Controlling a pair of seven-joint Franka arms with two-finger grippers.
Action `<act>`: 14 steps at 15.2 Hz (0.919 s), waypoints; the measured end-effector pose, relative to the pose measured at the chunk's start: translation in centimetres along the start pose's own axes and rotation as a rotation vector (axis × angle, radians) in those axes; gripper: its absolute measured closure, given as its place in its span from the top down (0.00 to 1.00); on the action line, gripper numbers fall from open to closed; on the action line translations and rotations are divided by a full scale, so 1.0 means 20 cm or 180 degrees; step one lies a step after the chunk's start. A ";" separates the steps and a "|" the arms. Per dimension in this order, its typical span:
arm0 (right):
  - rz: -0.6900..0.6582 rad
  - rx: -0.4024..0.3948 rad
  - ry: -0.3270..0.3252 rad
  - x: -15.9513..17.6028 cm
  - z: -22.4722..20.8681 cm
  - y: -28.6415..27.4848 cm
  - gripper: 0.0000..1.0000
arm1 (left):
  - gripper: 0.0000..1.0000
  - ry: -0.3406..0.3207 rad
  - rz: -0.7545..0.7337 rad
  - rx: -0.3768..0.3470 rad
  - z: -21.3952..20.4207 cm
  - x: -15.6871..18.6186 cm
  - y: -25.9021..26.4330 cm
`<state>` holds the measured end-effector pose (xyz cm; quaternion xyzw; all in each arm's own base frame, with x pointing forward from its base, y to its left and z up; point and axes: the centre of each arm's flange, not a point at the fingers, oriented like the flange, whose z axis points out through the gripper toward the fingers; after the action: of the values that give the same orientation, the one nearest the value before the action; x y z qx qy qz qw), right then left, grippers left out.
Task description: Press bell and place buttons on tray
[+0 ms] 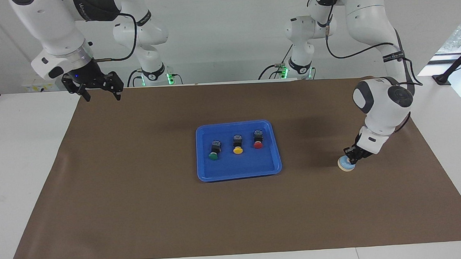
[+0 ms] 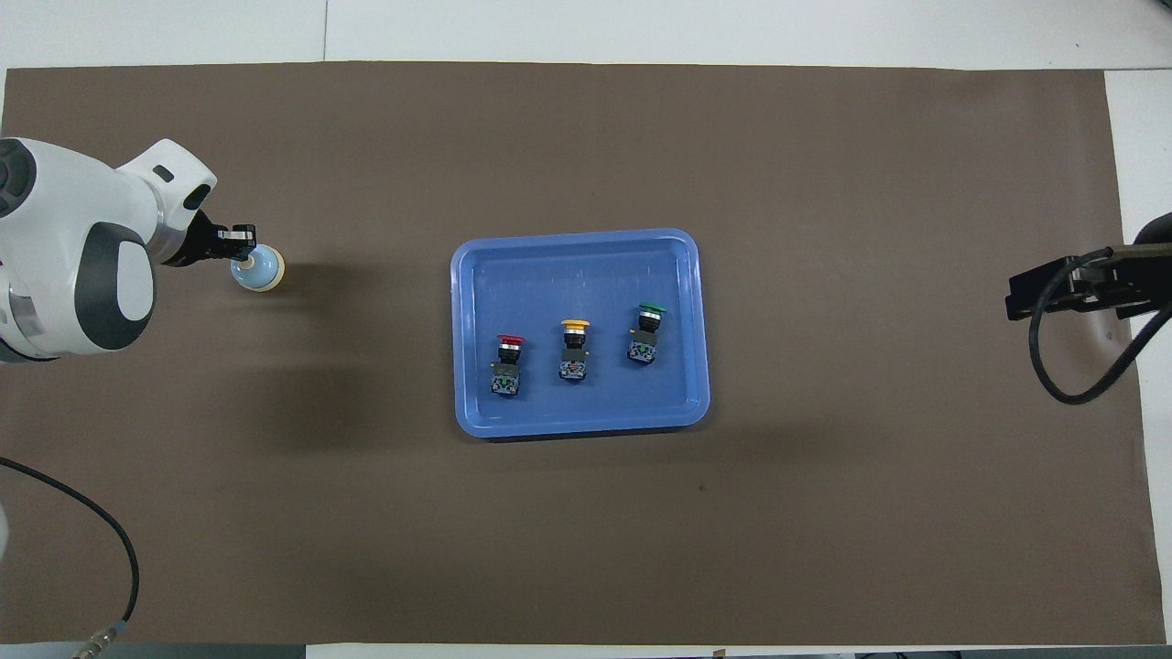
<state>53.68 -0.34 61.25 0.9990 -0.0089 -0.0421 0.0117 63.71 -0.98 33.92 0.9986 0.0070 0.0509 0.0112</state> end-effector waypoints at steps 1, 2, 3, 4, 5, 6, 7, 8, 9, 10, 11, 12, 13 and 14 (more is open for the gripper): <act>0.0000 0.0000 0.0000 0.00 0.00 0.00 1.00 | 0.01 -0.0001 0.0000 0.0000 0.00 0.00 0.00; 0.0000 0.0000 0.0000 0.00 0.00 0.00 1.00 | 0.01 -0.0007 -0.0001 0.0000 0.00 0.00 0.00; 0.0000 0.0000 0.0000 0.00 0.00 0.00 1.00 | 0.01 -0.0025 -0.0001 0.0001 -0.01 0.00 0.00; 0.0000 0.0000 0.0000 0.00 0.00 0.00 1.00 | 0.01 -0.0074 -0.0004 0.0002 -0.01 0.00 0.00; 0.0000 0.0000 0.0000 0.00 0.00 0.00 1.00 | 0.01 -0.0134 -0.0011 0.0005 -0.03 0.00 -0.01; 0.0000 0.0000 0.0000 0.00 0.00 0.00 1.00 | 0.01 -0.0178 -0.0018 0.0007 -0.08 0.01 -0.02; 0.0000 0.0000 0.0000 0.00 0.00 0.00 1.00 | 0.01 -0.0204 -0.0022 0.0007 -0.16 0.02 -0.02; 0.0000 0.0000 0.0000 0.00 0.00 0.00 1.00 | 0.01 -0.0220 -0.0026 0.0007 -0.26 0.01 -0.03; 0.0000 0.0000 0.0000 0.00 0.00 0.00 1.00 | 0.07 -0.0232 -0.0037 0.0007 -0.38 -0.01 -0.04; 0.0000 0.0000 0.0000 0.00 0.00 0.00 1.00 | 0.19 -0.0226 -0.0053 0.0008 -0.51 -0.03 -0.05; 0.0000 0.0000 0.0000 0.00 0.00 0.00 1.00 | 0.29 -0.0194 -0.0069 0.0006 -0.64 -0.06 -0.07; 0.0000 0.0000 0.0000 0.00 0.00 0.00 1.00 | 0.40 -0.0166 -0.0078 0.0005 -0.76 -0.10 -0.08; 0.0000 0.0000 0.0000 0.00 0.00 0.00 1.00 | 0.50 -0.0152 -0.0081 0.0003 -0.87 -0.14 -0.08; 0.0000 0.0000 0.0000 0.00 0.00 0.00 1.00 | 0.60 -0.0147 -0.0080 0.0001 -0.97 -0.19 -0.08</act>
<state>53.68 -0.34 61.25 0.9990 -0.0089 -0.0421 0.0117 57.99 0.92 52.87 0.9994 0.0193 0.0277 0.0119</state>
